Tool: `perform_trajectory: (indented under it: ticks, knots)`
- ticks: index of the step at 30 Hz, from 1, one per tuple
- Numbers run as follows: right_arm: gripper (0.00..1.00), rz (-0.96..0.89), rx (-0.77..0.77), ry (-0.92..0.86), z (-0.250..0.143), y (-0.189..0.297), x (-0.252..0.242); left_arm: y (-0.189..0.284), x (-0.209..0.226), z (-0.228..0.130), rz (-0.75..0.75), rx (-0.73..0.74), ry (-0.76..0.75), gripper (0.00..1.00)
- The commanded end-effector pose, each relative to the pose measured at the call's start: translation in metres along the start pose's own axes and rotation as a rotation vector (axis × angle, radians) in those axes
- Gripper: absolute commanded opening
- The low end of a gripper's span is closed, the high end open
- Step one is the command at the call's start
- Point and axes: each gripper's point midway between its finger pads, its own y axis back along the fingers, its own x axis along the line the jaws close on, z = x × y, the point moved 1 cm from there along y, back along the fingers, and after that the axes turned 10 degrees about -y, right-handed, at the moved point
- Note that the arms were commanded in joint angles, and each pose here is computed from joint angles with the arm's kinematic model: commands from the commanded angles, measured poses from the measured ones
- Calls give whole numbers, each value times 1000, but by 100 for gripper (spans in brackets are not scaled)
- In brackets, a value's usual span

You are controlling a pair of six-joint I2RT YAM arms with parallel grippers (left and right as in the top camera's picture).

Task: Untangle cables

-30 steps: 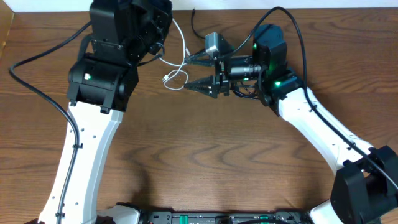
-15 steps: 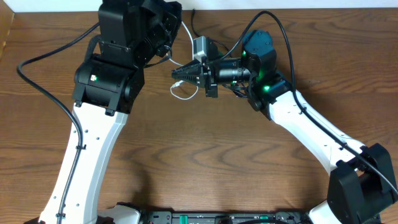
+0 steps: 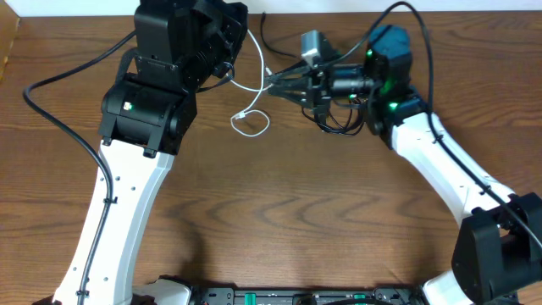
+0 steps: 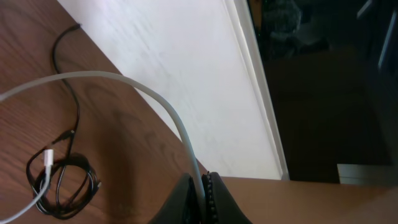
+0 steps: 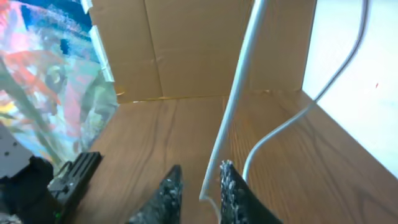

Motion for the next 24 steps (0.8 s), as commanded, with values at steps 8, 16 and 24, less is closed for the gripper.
perform_trajectory:
  ticks: [8, 16, 24]
  knots:
    - [47, 43, 14, -13, -5, -6, 6, 1, -11, -9, -46, 64, 0, 8]
    - [20, 56, 18, -1, -7, -22, 15, 1, -18, -24, -71, 117, -6, 8]
    - [1, -21, -2, -149, -3, -4, -5, 0, 0, 1, 34, -40, -45, 40]
